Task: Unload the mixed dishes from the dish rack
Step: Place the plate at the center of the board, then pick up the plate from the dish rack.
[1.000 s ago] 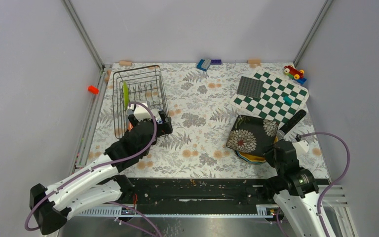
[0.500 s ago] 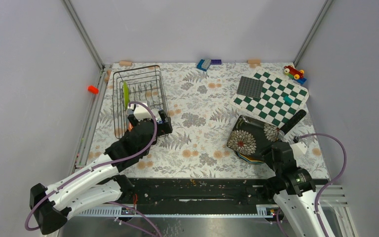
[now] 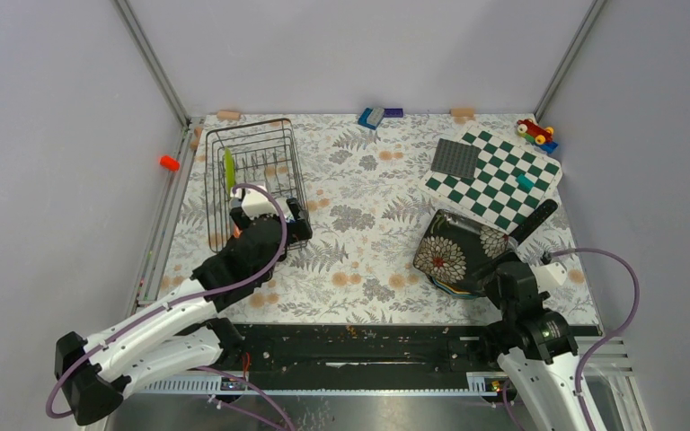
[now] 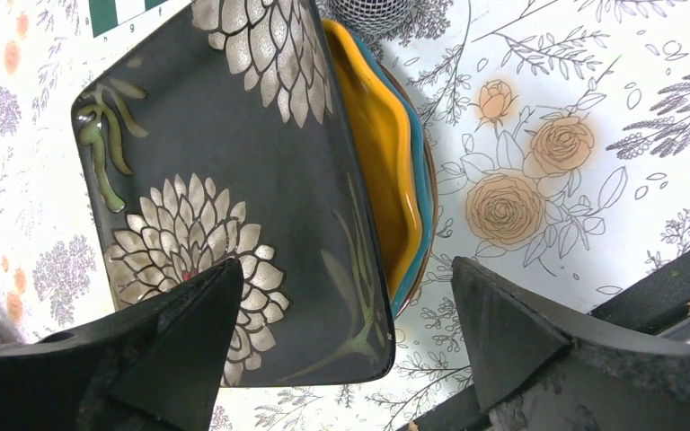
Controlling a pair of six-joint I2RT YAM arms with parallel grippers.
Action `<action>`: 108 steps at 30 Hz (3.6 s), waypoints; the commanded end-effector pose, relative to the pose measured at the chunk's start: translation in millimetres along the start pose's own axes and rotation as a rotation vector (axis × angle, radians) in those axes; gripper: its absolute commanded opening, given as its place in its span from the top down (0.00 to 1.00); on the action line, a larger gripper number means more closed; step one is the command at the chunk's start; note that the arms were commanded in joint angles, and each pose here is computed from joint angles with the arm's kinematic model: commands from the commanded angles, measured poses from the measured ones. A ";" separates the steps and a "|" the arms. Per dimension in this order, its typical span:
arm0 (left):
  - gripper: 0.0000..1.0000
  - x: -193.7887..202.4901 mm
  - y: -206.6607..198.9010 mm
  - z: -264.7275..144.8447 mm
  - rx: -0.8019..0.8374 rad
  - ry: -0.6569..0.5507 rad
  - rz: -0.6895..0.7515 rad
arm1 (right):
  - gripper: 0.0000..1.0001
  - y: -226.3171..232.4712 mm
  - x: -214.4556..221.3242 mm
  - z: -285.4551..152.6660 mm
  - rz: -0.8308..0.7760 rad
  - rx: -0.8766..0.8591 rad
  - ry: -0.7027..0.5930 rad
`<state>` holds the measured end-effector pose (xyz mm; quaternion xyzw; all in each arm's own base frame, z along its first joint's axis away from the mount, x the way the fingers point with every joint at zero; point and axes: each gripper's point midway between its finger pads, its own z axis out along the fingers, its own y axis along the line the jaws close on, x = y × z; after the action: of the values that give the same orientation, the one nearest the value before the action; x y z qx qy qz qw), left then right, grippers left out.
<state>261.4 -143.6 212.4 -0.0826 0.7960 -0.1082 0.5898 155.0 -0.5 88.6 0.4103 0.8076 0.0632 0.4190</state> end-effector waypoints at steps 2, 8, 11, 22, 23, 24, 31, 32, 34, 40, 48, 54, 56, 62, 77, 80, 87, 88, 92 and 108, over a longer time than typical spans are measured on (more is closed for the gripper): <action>0.01 -30.6 -11.7 0.4 0.003 -0.073 -0.055 | 0.02 -6.1 -18.0 -9.5 -0.002 0.031 -0.065; 0.01 -30.3 -13.0 2.9 -0.005 -0.071 -0.049 | 0.00 -3.9 -23.4 -13.1 0.003 0.026 -0.080; 0.01 -32.2 -15.0 3.6 -0.003 -0.073 -0.051 | 0.00 -2.8 -27.6 -15.4 0.008 0.021 -0.094; 0.01 -69.1 -51.6 14.6 0.075 -0.174 -0.119 | 0.00 13.2 -57.3 -36.8 -0.030 -0.016 -0.154; 0.01 -74.9 -53.0 16.1 0.067 -0.194 -0.136 | 0.00 13.9 -59.9 -38.3 -0.035 -0.015 -0.160; 0.01 -80.6 -55.7 17.8 0.065 -0.213 -0.152 | 0.00 14.9 -61.6 -39.6 -0.035 -0.016 -0.163; 0.01 -94.2 -78.9 41.2 0.063 -0.264 -0.151 | 0.00 22.2 -64.6 -48.4 -0.062 -0.062 -0.154; 0.01 -94.8 -81.2 45.3 0.056 -0.260 -0.148 | 0.00 24.7 -65.3 -49.9 -0.067 -0.077 -0.154; 0.01 -92.8 -84.5 52.6 0.051 -0.243 -0.138 | 0.00 27.8 -65.8 -51.7 -0.070 -0.098 -0.155; 0.01 -83.9 -90.7 67.0 0.085 -0.178 -0.132 | 0.00 40.9 -66.6 -54.8 -0.091 -0.155 -0.144; 0.01 -77.1 -91.1 81.3 0.087 -0.128 -0.127 | 0.01 51.6 -66.1 -59.0 -0.125 -0.204 -0.129; 0.01 -72.1 -89.2 92.1 0.083 -0.086 -0.130 | 0.00 58.5 -65.9 -61.1 -0.147 -0.243 -0.127; 0.01 -70.0 -88.1 94.9 0.081 -0.075 -0.132 | 0.00 62.7 -65.3 -62.0 -0.156 -0.260 -0.120; 0.01 -66.0 -89.1 100.6 0.086 -0.051 -0.125 | 0.00 66.1 -62.0 -61.1 -0.178 -0.268 -0.099; 0.01 -63.5 -27.6 119.5 -0.078 0.034 -0.131 | 0.00 114.8 -56.8 -57.9 -0.235 -0.442 -0.064; 0.01 -63.9 5.4 126.6 -0.172 0.078 -0.145 | 0.00 128.0 -52.7 -53.9 -0.259 -0.474 -0.037; 0.01 -74.2 61.1 119.9 -0.329 0.113 -0.111 | 0.00 139.7 -44.9 -52.0 -0.272 -0.570 -0.048; 0.01 -73.0 69.0 118.1 -0.353 0.121 -0.111 | 0.00 137.5 -44.6 -50.8 -0.275 -0.572 -0.059; 0.01 -69.6 92.8 115.0 -0.415 0.148 -0.107 | 0.00 123.5 -47.9 -48.9 -0.289 -0.553 -0.118; 0.02 -76.7 155.6 164.6 -0.463 0.219 -0.104 | 0.01 117.5 -28.6 -40.8 -0.269 -0.552 -0.049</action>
<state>403.1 5.4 170.1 -0.2638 0.8651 0.0819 0.4188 199.7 60.9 184.9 0.1745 0.7937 0.2087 0.5440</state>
